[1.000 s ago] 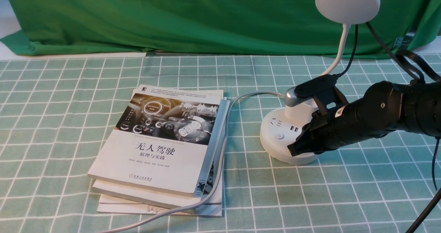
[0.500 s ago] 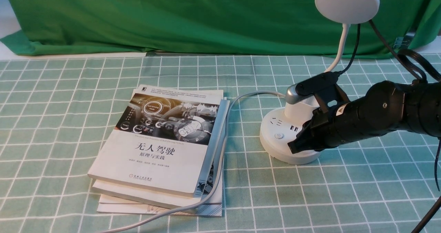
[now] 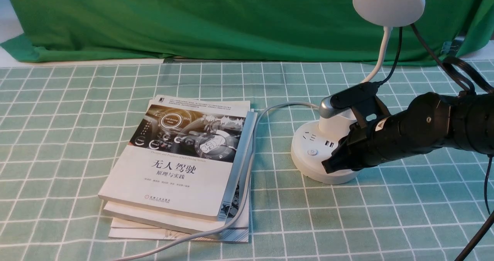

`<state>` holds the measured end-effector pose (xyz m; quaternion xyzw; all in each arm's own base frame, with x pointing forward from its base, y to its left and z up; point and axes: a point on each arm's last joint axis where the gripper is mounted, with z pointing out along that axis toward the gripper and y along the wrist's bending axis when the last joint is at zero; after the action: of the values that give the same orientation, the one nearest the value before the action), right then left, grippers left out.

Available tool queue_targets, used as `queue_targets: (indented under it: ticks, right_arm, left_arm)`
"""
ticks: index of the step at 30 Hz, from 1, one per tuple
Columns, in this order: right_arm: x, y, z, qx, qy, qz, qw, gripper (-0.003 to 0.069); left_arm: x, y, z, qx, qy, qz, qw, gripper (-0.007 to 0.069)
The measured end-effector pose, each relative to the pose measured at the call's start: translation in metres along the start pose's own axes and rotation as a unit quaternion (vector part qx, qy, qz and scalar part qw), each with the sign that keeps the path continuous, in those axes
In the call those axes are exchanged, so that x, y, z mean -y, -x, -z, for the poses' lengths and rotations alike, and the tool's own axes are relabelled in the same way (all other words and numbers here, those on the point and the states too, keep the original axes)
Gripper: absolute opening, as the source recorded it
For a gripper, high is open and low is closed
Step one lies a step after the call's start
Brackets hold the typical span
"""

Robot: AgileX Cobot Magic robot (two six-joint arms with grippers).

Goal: Turn on the table lamp.
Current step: 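Press the button on the base of the white desk lamp with the right gripper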

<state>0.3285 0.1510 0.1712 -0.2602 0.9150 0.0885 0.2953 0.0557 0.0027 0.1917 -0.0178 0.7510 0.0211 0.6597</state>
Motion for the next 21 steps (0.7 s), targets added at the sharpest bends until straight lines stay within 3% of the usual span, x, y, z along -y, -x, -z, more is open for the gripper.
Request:
queue_targets:
  ticks: [21]
  right_arm:
    - [-0.0027, 0.0012, -0.0085, 0.000, 0.001, 0.003, 1.000, 0.0032]
  left_arm:
    - [0.0000, 0.0000, 0.0000, 0.000, 0.000, 0.000, 1.000, 0.0021]
